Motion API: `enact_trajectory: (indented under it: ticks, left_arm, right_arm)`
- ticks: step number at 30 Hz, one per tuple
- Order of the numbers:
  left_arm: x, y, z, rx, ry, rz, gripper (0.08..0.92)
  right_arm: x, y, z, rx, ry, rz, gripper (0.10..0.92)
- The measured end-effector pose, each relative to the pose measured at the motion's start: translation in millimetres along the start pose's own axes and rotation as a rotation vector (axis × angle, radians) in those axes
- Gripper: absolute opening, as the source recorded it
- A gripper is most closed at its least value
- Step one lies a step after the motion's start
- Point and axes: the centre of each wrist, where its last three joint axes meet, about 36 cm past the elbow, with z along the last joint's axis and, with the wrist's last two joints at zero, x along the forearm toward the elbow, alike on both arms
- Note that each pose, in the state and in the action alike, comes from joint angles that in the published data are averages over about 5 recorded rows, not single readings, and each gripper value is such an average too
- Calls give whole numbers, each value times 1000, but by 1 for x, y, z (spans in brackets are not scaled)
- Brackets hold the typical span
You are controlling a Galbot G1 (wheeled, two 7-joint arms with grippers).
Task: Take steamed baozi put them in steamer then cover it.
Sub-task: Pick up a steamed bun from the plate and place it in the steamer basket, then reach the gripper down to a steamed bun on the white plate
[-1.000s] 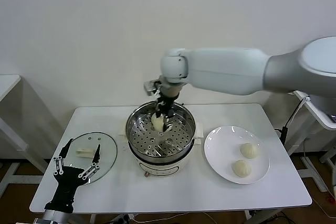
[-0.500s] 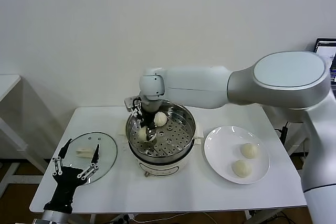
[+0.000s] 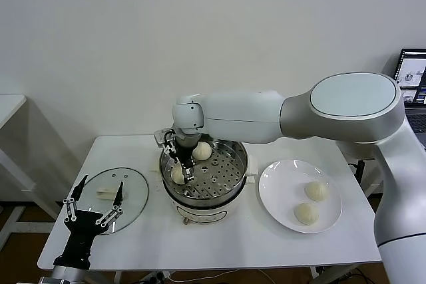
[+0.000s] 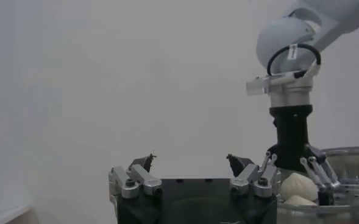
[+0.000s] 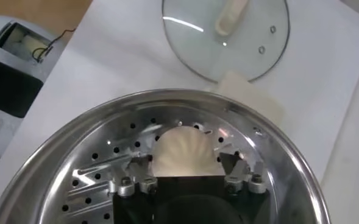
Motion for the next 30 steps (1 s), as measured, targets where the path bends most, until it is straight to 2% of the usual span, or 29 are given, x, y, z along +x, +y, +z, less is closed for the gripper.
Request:
enact_trajectory:
  ticks: [7, 12, 17, 22, 30]
  left_arm:
    - [0, -2, 0, 4, 1, 5, 823]
    - [0, -4, 0, 3, 4, 12, 823]
    - [1, -4, 0, -2, 7, 17, 823]
    - [2, -5, 1, -5, 13, 17, 823]
    - [5, -5, 2, -11, 22, 15, 823]
  right_arm:
    - [53, 15, 41, -7, -11, 26, 823]
    - [99, 31, 104, -47, 1, 44, 823]
    - [126, 60, 175, -99, 16, 32, 823]
    - [126, 100, 234, -141, 32, -7, 823]
    - [84, 163, 296, -202, 53, -111, 823]
